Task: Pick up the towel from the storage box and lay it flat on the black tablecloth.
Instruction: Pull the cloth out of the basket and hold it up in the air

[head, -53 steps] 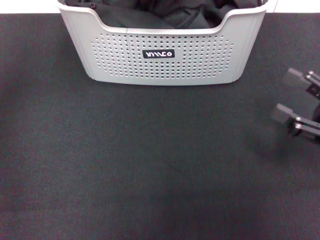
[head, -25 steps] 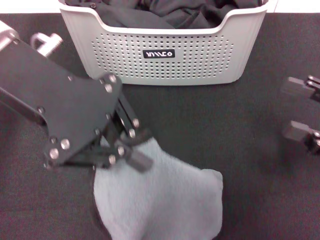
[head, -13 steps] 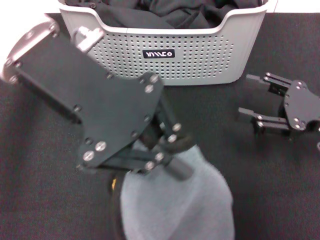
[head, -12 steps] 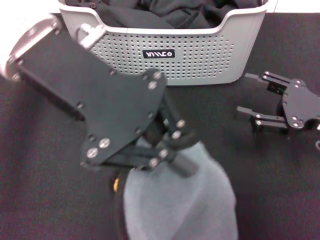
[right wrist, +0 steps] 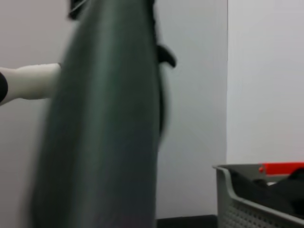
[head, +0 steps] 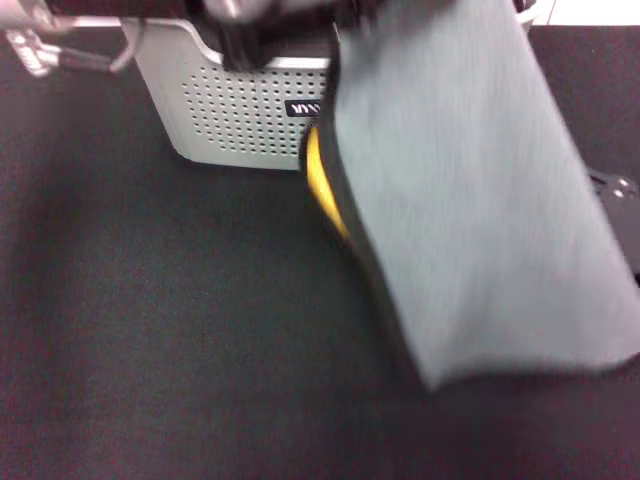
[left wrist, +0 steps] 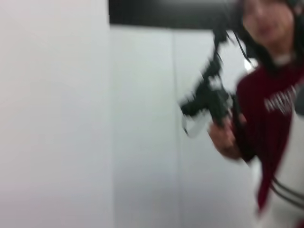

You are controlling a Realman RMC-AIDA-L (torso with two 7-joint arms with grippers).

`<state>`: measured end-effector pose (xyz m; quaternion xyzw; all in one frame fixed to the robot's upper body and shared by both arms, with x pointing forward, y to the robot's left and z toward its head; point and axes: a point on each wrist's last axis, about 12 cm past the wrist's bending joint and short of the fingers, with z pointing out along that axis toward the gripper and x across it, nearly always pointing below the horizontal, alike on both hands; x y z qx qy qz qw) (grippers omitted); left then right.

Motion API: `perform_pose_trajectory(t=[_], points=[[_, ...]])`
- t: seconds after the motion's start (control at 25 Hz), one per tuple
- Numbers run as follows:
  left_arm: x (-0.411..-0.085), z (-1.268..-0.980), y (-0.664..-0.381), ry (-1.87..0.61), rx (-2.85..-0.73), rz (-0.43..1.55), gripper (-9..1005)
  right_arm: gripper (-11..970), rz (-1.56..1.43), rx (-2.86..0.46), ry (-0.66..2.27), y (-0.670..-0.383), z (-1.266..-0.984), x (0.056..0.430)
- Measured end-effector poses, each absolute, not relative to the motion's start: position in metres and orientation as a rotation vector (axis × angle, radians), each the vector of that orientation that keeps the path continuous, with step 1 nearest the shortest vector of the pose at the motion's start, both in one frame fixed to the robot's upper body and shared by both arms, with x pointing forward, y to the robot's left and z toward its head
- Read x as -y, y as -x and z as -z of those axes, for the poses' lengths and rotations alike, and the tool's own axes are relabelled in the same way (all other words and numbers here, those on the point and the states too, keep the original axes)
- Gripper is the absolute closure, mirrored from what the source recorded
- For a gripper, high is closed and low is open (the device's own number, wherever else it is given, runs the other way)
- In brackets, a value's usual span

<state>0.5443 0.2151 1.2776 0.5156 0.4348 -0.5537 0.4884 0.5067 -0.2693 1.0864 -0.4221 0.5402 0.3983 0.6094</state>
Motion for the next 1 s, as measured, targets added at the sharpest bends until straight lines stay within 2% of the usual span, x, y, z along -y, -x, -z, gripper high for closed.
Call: perform_pose_trajectory(t=[0.24, 0.72, 0.88, 1.0], points=[[-0.226, -1.285, -0.549, -1.07, -1.0, 1.326, 947, 138, -0.82, -1.112, 0.911, -0.483, -1.085, 0.282], [-0.214, -1.286, -0.562, -0.871, -0.976, 1.309, 943, 155, -0.692, -1.108, 0.815, -0.453, -1.056, 0.281], [-0.211, -1.286, -0.565, -0.81, -0.912, 1.331, 942, 167, -0.695, -1.08, 0.843, -0.459, -1.052, 0.263], [-0.207, -1.283, -0.568, -0.778, -0.886, 1.344, 941, 176, -0.582, -1.026, 0.848, -0.468, -1.052, 0.247]])
